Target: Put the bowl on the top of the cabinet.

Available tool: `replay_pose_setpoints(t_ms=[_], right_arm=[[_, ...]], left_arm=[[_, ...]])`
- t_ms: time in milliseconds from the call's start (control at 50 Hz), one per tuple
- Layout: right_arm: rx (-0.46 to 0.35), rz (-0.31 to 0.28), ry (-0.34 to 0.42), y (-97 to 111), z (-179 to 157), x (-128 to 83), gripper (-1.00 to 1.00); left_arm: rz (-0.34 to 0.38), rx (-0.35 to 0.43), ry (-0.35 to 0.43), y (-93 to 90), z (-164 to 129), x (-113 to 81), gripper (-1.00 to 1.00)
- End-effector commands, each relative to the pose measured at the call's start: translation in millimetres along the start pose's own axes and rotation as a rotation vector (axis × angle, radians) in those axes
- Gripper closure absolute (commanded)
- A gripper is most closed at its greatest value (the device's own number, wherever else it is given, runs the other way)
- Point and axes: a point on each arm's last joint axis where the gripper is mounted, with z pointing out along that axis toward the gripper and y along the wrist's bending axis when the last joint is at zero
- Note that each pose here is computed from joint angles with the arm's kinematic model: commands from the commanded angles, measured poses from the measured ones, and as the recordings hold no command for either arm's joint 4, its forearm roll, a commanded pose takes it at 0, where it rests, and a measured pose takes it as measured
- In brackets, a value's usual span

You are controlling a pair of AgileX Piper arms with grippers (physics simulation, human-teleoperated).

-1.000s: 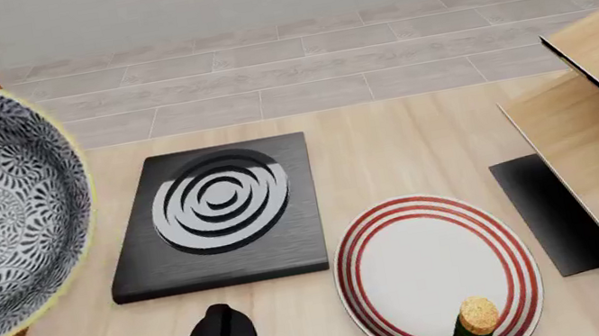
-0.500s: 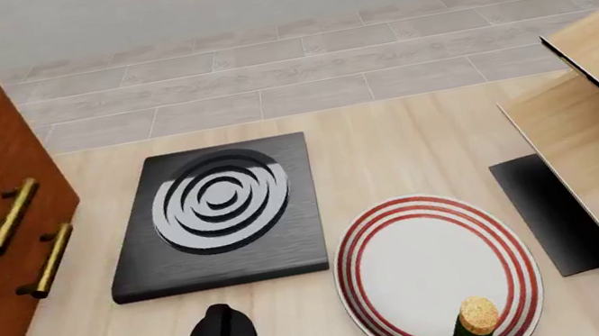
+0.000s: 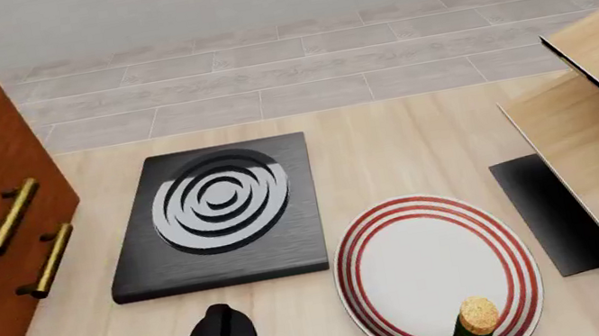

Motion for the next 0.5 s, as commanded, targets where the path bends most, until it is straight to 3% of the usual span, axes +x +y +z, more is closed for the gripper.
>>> replay_pose_setpoints(t_ms=[20, 500], right_arm=[[0.000, 0.000, 0.000, 0.0, 0.0, 0.0, -1.00], [0.000, 0.000, 0.000, 0.0, 0.0, 0.0, -1.00]], left_arm=[[-0.057, -0.065, -0.011, 8.3, 27.3, -4.8, 1.00], [-0.148, -0.169, 0.009, 27.8, 72.3, -7.2, 1.00]])
